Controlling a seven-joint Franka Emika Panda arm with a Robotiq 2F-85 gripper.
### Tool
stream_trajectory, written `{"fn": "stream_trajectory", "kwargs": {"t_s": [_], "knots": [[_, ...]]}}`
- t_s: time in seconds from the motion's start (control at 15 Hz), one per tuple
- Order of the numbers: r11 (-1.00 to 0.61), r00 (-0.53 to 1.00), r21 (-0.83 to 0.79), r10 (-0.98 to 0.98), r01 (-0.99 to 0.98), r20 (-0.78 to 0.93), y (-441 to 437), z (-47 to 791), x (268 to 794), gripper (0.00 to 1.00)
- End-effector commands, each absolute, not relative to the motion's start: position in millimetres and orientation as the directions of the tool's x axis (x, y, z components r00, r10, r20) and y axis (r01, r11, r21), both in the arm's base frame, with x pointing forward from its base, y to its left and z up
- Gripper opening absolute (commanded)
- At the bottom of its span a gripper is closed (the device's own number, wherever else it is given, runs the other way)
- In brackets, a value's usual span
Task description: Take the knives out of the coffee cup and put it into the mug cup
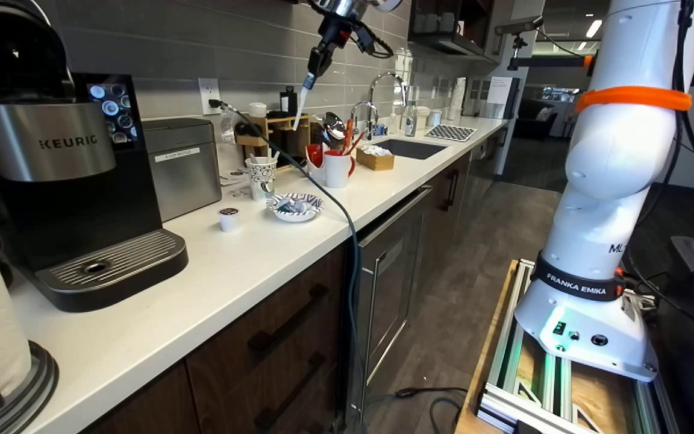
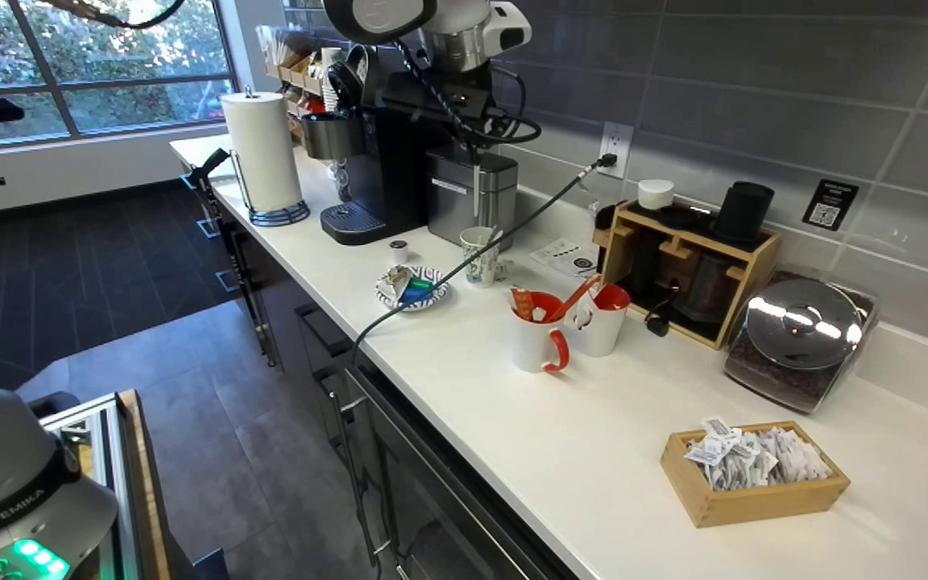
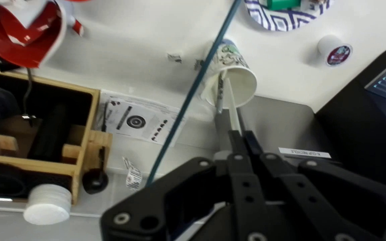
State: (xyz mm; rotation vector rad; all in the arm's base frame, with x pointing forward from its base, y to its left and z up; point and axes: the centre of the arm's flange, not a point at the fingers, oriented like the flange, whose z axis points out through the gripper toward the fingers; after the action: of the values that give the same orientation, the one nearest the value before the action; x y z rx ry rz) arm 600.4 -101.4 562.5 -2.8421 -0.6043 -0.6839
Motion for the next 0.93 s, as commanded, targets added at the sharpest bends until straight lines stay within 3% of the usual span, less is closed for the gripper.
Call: {"fn": "stream_trajectory", "kwargs": {"t_s": [0.0,0.4,0.87], "knots": [[-0.955,0.894,-0.026,0.267,0.296,0.359,-140,517,578,0.01],[-0.992,0.943,-0.072,0.078,0.106,0.324,-170,467,588,0.01],[-0.977,0.913,-0.155,-0.195,-0.147,0.359,-226,482,581,0.01]]}}
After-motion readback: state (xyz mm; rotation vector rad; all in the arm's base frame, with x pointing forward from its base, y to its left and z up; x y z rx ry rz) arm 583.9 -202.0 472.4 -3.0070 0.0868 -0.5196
